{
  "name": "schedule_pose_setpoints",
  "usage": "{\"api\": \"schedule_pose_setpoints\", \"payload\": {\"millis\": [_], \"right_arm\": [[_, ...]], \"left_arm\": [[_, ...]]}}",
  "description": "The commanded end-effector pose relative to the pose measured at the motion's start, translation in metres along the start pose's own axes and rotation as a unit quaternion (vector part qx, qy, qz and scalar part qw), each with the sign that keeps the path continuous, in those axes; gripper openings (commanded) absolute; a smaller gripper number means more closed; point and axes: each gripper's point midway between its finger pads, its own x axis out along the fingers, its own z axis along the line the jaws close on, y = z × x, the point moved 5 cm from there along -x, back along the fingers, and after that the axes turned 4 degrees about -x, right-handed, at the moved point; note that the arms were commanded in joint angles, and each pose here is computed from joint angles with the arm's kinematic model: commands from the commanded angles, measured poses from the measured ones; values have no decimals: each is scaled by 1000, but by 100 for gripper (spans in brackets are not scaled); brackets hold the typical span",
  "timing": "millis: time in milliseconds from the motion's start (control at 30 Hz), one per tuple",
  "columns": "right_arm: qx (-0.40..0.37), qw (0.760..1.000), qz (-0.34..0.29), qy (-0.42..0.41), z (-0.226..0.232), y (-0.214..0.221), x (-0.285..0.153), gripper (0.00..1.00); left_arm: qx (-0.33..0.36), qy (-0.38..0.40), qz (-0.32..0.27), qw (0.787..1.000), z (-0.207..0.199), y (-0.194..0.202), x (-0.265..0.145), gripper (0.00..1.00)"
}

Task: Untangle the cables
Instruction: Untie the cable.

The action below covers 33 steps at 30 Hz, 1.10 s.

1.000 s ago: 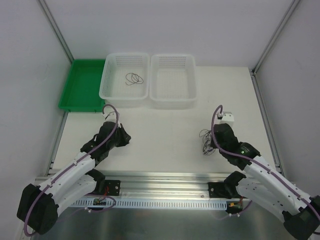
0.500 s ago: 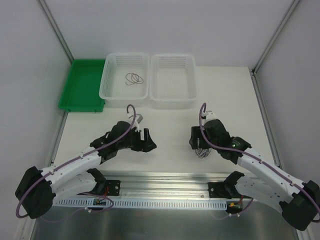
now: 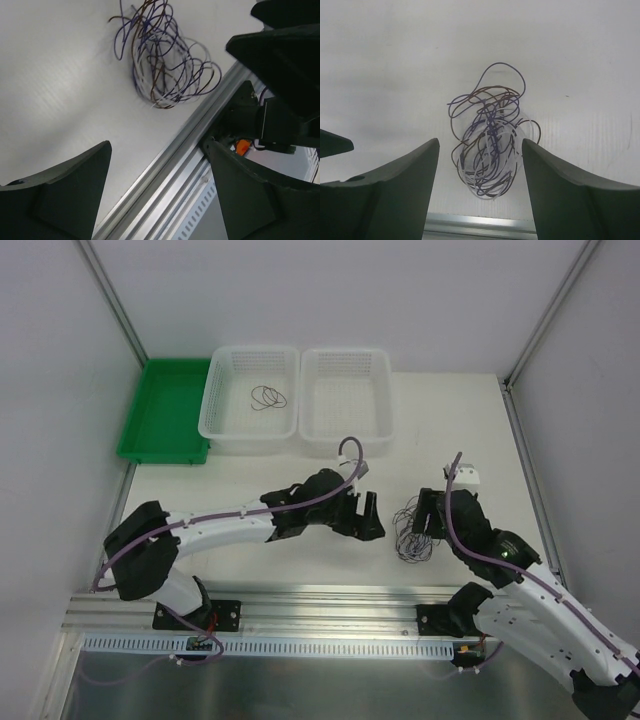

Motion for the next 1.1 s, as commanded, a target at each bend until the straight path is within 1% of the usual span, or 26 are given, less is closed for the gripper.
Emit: {"api": "schedule_pose_setpoints", "payload": {"millis": [0,33,67,133,167,200,300,467,533,600,700,733,767,800,833,867,900,933,1000,1033,1067], "right_arm": [[19,997,4,74,-25,12,-3,71],[23,996,-3,85,-29,11,-4,73],[24,996,-5,91,-32,12,-5,73],[30,995,-19,93,-35,9,-10,75],[28,995,-21,97,-37,9,-11,76],[30,995,-24,97,-38,9,-13,76],[27,995,-19,91,-38,13,-12,76],[37,996,-8,79,-35,27,-4,76],[43,996,-4,72,-33,30,-2,76],[45,997,0,69,-31,34,1,76],[47,997,12,60,-27,40,6,76],[48,997,14,58,-26,41,7,76],[48,997,16,55,-24,42,8,76],[48,997,19,51,-23,43,10,75],[49,998,23,39,-19,44,11,75],[49,998,19,27,-16,42,12,75],[46,998,26,21,-13,45,15,75],[49,998,26,4,-7,43,16,74],[40,998,42,-7,-1,48,23,73],[41,998,47,-28,7,47,26,72],[42,997,52,-37,11,48,29,71]], "left_arm": [[14,43,-16,999,-42,-17,22,80],[18,38,-2,999,-41,-12,37,80],[24,47,-6,999,-52,-18,42,80],[23,40,16,999,-49,-9,62,80],[24,40,13,999,-53,-12,68,78],[25,24,8,999,-48,-12,75,77],[27,-19,23,999,-27,0,98,72],[29,-27,37,999,-21,6,120,67],[27,-30,43,998,-19,8,130,61],[26,-35,43,998,-17,10,137,52],[24,-52,36,998,-11,10,143,20],[22,-64,35,997,-4,14,141,0],[22,-86,18,996,4,11,138,0],[21,-90,4,996,3,5,129,0],[20,-112,5,993,18,12,123,0],[20,-128,-7,992,26,9,116,0],[15,-132,-23,991,28,-2,104,0],[9,-153,-16,988,45,8,95,0],[-1,-163,-34,986,53,0,76,0],[-7,-179,-30,983,68,5,67,0],[-7,-180,-31,983,70,6,61,0]]}}
